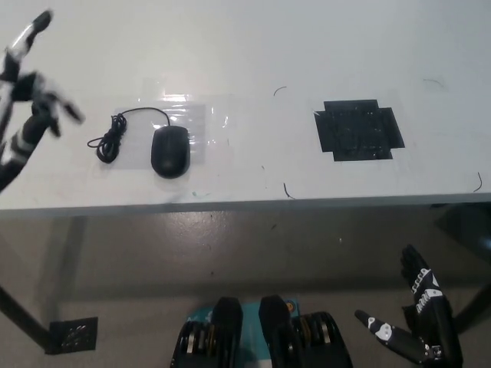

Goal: The robot uses left hand to click on the left button of the black mouse, which is placed on the left area of the table

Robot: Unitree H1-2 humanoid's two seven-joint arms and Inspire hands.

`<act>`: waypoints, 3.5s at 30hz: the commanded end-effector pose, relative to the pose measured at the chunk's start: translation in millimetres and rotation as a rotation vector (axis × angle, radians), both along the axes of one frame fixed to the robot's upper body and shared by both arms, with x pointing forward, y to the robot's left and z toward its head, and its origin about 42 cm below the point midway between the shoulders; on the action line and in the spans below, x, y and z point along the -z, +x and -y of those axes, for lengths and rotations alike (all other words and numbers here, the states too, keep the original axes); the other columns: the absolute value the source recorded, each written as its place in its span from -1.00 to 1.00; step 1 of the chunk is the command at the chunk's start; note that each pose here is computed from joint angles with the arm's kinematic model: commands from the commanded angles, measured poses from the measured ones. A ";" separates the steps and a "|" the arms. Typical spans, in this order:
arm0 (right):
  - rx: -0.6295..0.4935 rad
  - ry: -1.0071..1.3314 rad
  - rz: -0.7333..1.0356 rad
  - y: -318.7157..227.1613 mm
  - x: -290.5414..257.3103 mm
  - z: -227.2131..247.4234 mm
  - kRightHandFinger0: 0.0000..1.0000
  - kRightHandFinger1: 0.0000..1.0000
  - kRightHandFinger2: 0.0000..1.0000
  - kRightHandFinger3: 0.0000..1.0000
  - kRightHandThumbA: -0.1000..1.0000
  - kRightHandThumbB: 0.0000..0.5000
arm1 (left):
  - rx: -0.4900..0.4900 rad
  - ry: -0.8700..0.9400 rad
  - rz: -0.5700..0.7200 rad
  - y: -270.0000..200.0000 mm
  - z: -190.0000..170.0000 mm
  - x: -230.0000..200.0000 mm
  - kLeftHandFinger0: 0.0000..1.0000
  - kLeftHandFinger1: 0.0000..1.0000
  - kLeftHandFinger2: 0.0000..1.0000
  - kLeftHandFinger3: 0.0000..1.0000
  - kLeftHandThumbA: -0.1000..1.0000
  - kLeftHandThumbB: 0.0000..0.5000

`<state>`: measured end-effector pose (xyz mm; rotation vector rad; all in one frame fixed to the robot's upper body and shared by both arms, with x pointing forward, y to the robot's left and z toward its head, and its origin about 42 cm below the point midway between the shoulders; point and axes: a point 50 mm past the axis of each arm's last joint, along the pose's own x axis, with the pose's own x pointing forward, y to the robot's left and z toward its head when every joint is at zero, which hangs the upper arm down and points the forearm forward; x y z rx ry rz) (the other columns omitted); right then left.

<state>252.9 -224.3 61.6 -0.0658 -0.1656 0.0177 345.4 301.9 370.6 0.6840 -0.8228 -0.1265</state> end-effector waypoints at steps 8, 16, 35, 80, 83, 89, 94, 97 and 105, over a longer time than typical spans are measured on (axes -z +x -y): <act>0.029 -0.025 0.104 5.4 -18.2 12.6 1.00 1.00 1.00 1.00 0.99 -0.75 | -0.048 0.546 -0.566 113.9 6.6 -74.6 -0.95 -0.39 0.40 1.00 1.00 0.31; 0.016 -0.035 0.106 9.2 -19.4 11.3 1.00 1.00 1.00 1.00 0.97 -0.72 | -0.073 0.678 -0.739 161.3 14.5 -72.1 -1.00 -0.91 -0.37 1.00 1.00 0.14; -0.010 -0.056 0.105 15.7 -25.6 12.5 1.00 1.00 1.00 1.00 0.83 -0.81 | -0.196 0.703 -0.981 193.0 -14.0 -118.0 -0.85 -0.07 0.65 1.00 1.00 0.16; -0.034 -0.050 0.100 22.9 -28.6 11.6 0.90 1.00 1.00 1.00 0.90 -0.86 | -0.106 0.590 -1.433 235.1 25.0 -73.5 -1.00 -0.48 0.10 1.00 1.00 1.00; -0.036 -0.050 0.099 22.9 -28.6 11.5 0.90 1.00 1.00 1.00 0.91 -0.84 | -0.091 0.656 -1.393 236.6 31.9 -67.4 -0.70 0.03 0.58 1.00 1.00 0.98; -0.039 -0.046 0.096 23.0 -31.5 10.5 0.92 1.00 1.00 1.00 0.89 -0.81 | -0.091 0.615 -1.424 239.1 48.5 -55.6 -1.00 -0.67 -0.03 1.00 1.00 0.97; -0.042 -0.055 0.099 26.6 -34.2 10.7 0.91 1.00 1.00 1.00 0.89 -0.78 | -0.086 0.673 -1.393 240.7 60.0 -47.9 -1.00 -1.00 -0.38 1.00 1.00 0.89; -0.047 -0.054 0.102 27.4 -34.6 11.0 0.91 1.00 1.00 1.00 0.87 -0.83 | -0.096 0.685 -1.374 241.8 61.8 -41.5 -1.00 -1.00 -0.45 1.00 1.00 0.89; -0.045 -0.070 0.101 28.5 -34.1 11.5 0.87 1.00 1.00 1.00 0.89 -0.77 | -0.121 0.703 -1.402 241.9 63.4 -29.9 -1.00 -0.80 -0.13 1.00 1.00 0.96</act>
